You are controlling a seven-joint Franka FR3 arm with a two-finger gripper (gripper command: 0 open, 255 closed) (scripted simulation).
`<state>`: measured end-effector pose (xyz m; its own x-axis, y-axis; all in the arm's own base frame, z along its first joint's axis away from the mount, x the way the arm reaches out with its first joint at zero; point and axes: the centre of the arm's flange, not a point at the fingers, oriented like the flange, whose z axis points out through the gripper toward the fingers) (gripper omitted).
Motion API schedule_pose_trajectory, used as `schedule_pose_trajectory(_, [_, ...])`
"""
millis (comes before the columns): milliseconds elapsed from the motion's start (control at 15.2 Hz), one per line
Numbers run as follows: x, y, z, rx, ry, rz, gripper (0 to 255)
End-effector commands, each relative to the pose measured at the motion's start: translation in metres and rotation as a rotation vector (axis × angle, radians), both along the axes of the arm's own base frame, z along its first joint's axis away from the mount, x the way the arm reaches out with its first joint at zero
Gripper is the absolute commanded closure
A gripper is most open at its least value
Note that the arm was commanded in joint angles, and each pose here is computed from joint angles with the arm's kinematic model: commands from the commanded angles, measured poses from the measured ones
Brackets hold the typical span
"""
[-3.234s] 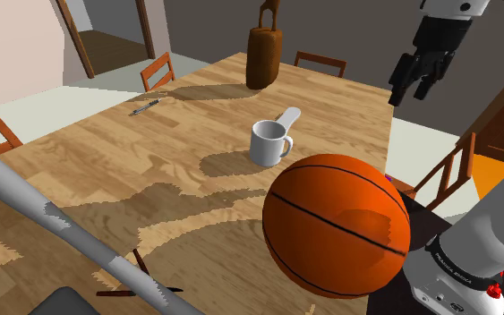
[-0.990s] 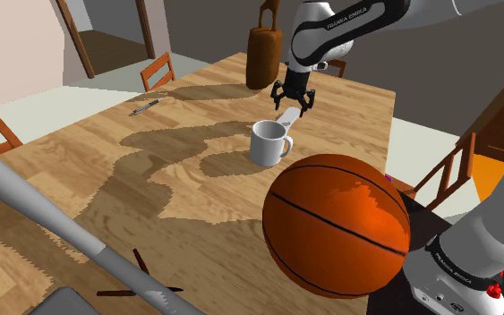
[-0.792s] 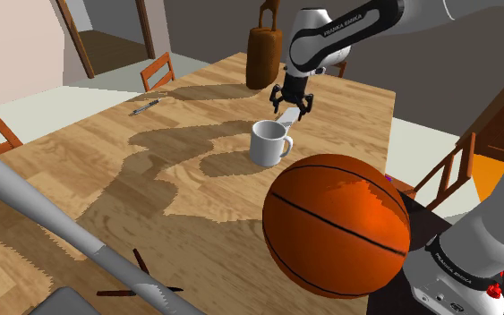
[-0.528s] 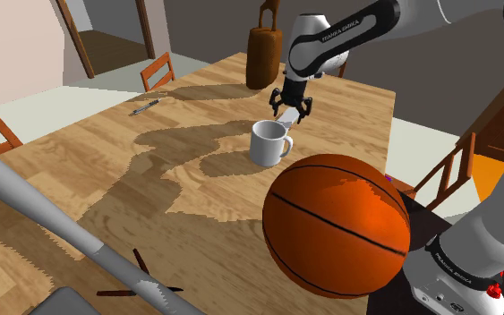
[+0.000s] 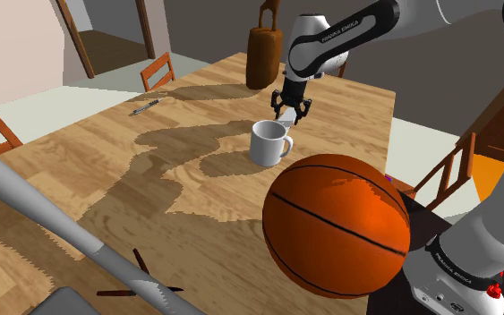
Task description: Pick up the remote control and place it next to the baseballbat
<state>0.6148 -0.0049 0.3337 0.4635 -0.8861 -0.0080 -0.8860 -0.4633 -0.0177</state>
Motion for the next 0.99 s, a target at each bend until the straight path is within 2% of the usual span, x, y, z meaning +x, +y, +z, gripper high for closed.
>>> schedule_pose_trajectory(0, [0.0,0.0,0.0,0.0,0.0,0.0,255])
schedule_pose_trajectory(462, [0.0,0.0,0.0,0.0,0.0,0.0,255])
schedule_pose_trajectory(924, [0.0,0.0,0.037,0.0,0.0,0.0,255])
